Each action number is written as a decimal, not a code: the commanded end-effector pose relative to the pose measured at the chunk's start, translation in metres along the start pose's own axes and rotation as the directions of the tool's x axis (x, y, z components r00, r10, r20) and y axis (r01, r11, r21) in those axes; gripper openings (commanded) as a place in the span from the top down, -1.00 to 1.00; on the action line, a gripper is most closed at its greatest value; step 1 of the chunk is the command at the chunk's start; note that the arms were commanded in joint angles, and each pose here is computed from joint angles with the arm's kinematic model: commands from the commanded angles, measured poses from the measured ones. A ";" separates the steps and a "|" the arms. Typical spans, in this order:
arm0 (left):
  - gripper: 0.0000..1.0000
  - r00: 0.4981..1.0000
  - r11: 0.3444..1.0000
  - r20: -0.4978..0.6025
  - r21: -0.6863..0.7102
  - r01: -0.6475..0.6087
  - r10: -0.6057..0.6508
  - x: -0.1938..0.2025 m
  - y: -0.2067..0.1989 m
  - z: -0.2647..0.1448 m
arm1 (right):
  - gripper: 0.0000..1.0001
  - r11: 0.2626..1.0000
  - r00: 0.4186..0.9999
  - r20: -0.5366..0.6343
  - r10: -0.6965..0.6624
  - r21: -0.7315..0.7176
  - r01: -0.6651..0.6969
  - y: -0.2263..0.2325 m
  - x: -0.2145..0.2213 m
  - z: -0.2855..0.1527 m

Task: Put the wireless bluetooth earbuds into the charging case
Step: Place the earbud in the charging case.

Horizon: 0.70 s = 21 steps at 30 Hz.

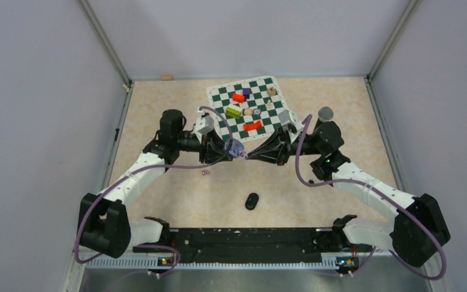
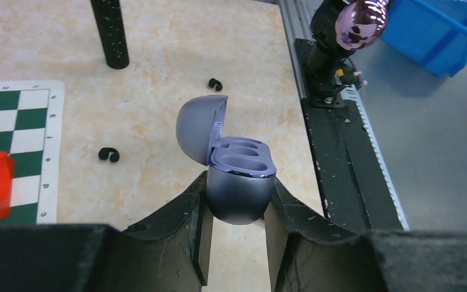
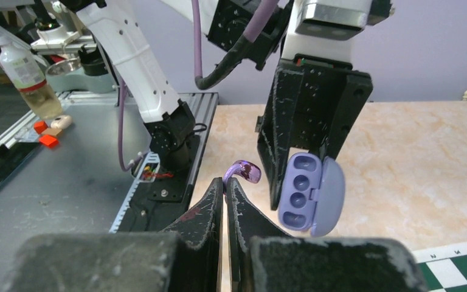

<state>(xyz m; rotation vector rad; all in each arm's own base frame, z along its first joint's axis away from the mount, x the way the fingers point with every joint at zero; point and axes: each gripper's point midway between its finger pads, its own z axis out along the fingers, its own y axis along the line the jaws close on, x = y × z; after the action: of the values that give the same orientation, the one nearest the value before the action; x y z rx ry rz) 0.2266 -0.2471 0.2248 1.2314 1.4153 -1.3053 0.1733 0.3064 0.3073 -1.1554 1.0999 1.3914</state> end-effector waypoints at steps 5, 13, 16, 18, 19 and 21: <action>1.00 0.999 0.984 0.033 0.178 -0.013 0.007 -0.004 -0.021 0.011 | 1.00 0.998 0.997 0.051 -0.056 0.014 0.055 -0.005 -0.006 -0.002; 1.00 1.000 0.981 0.017 0.193 -0.018 0.015 -0.001 -0.027 0.017 | 1.00 0.999 0.998 0.043 -0.044 0.027 0.043 -0.011 0.006 -0.001; 1.00 1.000 0.980 0.018 0.197 -0.021 0.018 -0.002 -0.028 0.018 | 1.00 0.999 0.999 0.036 -0.038 0.025 0.037 -0.012 0.011 0.002; 1.00 1.000 0.979 0.018 0.202 -0.020 0.017 -0.001 -0.029 0.018 | 1.00 0.999 0.999 0.028 -0.030 0.025 0.029 -0.012 0.015 0.004; 1.00 1.000 0.978 0.019 0.206 -0.023 0.019 -0.002 -0.030 0.018 | 1.00 0.999 0.999 0.025 -0.026 0.024 0.026 -0.013 0.017 0.004; 1.00 1.000 0.978 0.019 0.209 -0.023 0.019 -0.001 -0.030 0.018 | 1.00 1.000 1.000 0.019 -0.022 0.021 0.022 -0.013 0.021 0.006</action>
<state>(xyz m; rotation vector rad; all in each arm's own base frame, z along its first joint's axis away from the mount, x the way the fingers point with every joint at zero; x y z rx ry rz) 0.1983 -0.2626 0.2099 1.3151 1.3818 -1.4904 0.1844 0.3131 0.2877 -1.1194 1.1234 1.3915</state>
